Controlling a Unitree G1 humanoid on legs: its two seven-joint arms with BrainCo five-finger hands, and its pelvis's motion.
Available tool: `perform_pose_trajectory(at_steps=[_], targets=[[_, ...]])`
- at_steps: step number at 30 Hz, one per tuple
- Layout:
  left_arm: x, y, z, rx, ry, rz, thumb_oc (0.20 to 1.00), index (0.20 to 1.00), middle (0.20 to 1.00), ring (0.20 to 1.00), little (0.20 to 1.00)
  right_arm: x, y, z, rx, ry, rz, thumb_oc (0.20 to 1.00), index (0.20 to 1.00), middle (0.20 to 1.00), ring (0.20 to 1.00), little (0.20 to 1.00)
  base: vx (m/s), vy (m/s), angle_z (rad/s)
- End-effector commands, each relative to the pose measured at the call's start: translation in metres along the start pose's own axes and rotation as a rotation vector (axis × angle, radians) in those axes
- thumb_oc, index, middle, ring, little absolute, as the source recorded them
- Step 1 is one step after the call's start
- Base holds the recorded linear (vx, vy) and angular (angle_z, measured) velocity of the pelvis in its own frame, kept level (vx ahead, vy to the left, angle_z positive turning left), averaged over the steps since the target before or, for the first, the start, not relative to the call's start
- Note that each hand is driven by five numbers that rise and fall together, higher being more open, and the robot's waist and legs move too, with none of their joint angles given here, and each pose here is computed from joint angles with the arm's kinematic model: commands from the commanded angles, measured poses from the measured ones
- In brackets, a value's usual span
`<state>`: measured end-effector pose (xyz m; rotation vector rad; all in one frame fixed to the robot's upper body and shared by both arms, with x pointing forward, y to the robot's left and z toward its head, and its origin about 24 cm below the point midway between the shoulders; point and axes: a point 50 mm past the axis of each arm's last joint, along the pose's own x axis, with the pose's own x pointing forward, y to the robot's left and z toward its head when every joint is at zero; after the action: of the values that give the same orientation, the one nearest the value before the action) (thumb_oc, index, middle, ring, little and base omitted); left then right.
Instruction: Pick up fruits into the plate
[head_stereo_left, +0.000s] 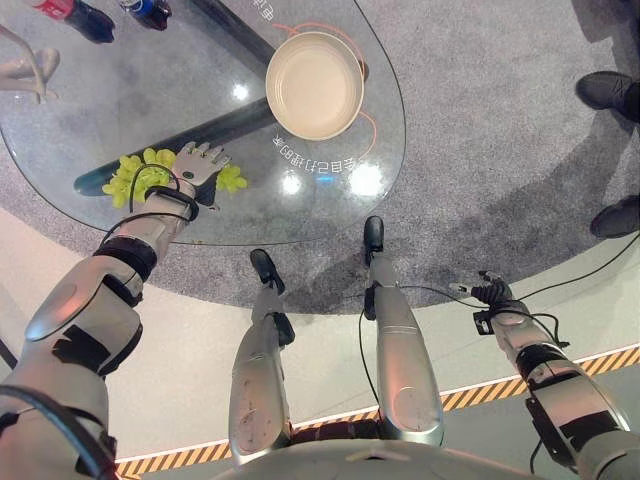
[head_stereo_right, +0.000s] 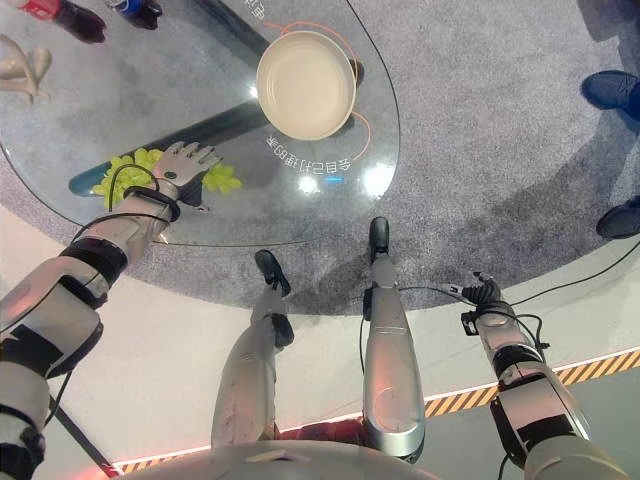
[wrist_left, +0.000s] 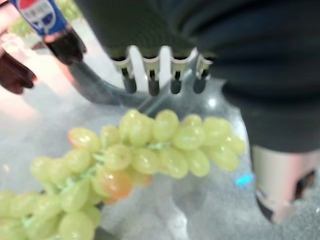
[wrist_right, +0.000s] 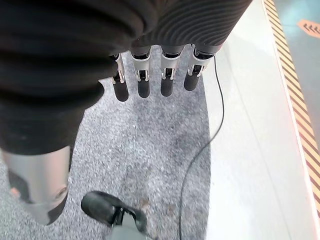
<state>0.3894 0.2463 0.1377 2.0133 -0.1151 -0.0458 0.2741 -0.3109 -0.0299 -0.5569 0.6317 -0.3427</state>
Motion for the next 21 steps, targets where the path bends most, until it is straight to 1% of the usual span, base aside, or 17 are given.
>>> perform_pose_trajectory(at_steps=[1, 3, 4, 5, 8, 14, 17, 21], targets=[[-0.008, 0.010, -0.047, 0.063, 0.161, 0.051, 1.000, 1.000, 1.000, 1.000, 1.000, -0.002, -0.020, -0.009, 0.013, -0.003, -0.073, 1.000, 1.000, 1.000, 1.000, 1.000, 0.02, 0.034, 0.01], [-0.010, 0.013, -0.053, 0.071, 0.204, 0.105, 1.000, 1.000, 1.000, 1.000, 1.000, -0.002, -0.021, -0.007, 0.010, -0.019, -0.071, 1.000, 1.000, 1.000, 1.000, 1.000, 0.00, 0.000, 0.00], [-0.013, 0.018, -0.062, 0.081, 0.267, 0.175, 1.000, 1.000, 1.000, 1.000, 1.000, -0.003, -0.021, -0.007, 0.004, -0.033, -0.063, 1.000, 1.000, 1.000, 1.000, 1.000, 0.00, 0.000, 0.00], [-0.015, 0.020, -0.068, 0.085, 0.297, 0.209, 1.000, 1.000, 1.000, 1.000, 1.000, -0.004, -0.020, -0.009, 0.001, -0.038, -0.054, 1.000, 1.000, 1.000, 1.000, 1.000, 0.02, -0.017, 0.03], [-0.021, 0.021, -0.080, 0.136, 0.362, 0.259, 1.000, 1.000, 1.000, 1.000, 1.000, -0.007, -0.015, -0.015, 0.004, -0.041, -0.035, 1.000, 1.000, 1.000, 1.000, 1.000, 0.02, -0.027, 0.07], [-0.037, 0.014, -0.104, 0.216, 0.512, 0.299, 1.000, 1.000, 1.000, 1.000, 1.000, -0.013, -0.005, -0.028, -0.003, -0.041, 0.007, 1.000, 1.000, 1.000, 1.000, 1.000, 0.00, 0.000, 0.00], [-0.043, 0.013, -0.114, 0.253, 0.565, 0.307, 1.000, 1.000, 1.000, 1.000, 1.000, -0.015, 0.000, -0.033, -0.003, -0.033, 0.021, 1.000, 1.000, 1.000, 1.000, 1.000, 0.00, -0.015, 0.04], [-0.047, 0.013, -0.118, 0.253, 0.596, 0.335, 1.000, 1.000, 1.000, 1.000, 1.000, -0.018, 0.004, -0.040, -0.013, -0.028, 0.037, 1.000, 1.000, 1.000, 1.000, 1.000, 0.00, 0.000, 0.00]])
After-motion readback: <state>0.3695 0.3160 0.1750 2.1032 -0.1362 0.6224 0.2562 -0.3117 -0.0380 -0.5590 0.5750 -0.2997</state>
